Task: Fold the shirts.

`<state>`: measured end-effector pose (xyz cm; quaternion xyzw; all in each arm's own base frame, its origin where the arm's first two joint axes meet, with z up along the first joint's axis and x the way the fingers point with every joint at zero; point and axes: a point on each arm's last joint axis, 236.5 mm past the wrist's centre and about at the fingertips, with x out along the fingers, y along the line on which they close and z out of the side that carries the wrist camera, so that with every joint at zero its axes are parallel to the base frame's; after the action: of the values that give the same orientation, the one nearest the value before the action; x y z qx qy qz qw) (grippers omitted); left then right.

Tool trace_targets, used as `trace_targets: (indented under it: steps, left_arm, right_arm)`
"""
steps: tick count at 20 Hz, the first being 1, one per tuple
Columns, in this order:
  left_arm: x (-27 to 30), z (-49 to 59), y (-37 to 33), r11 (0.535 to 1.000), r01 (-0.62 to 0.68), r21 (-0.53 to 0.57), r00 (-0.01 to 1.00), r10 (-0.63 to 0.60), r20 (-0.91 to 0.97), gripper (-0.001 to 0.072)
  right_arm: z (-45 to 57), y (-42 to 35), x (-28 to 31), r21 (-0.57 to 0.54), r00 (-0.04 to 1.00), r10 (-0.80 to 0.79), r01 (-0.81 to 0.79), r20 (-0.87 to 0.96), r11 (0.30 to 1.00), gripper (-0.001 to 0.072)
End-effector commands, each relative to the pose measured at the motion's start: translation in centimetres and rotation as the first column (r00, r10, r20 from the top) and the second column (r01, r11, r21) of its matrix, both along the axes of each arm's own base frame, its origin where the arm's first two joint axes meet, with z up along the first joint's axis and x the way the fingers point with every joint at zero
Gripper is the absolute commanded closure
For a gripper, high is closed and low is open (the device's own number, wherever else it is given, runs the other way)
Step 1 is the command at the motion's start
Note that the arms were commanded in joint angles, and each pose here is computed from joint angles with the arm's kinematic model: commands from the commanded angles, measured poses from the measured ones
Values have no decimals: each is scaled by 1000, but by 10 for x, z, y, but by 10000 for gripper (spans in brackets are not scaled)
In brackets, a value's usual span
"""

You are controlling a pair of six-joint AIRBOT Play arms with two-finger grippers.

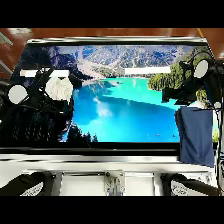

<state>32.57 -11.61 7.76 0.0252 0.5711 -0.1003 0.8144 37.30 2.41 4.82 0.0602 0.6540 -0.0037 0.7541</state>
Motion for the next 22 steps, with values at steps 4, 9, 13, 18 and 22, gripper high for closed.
trace_targets:
  steps: [4, 9, 13, 18, 22]
  left_arm:
    - [0, 0, 0, 1000, 0, 0, 1000, 0, 1, 3]
    - [0, 0, 0, 1000, 0, 0, 1000, 0, 1, 3]
    - [0, 0, 1, 1000, 9, 5, 1000, -9, 3, 3]
    - [19, 8, -3, 981, 184, 66, 975, -190, 111, 3]
    - [24, 15, -25, 994, 47, -99, 992, -35, 124, 3]
  right_arm:
    - [0, 0, 0, 0, 1000, 0, 0, 0, 1000, 42]
    - [0, 0, 0, 0, 1000, 1, -1, 0, 1000, 42]
    - [0, 0, 0, 0, 1000, 0, 0, 0, 1000, 42]
    - [3, 0, 13, 2, 998, -5, 5, 57, 1000, 42]
    - [3, 0, 16, 2, 998, -6, 6, 69, 1000, 42]
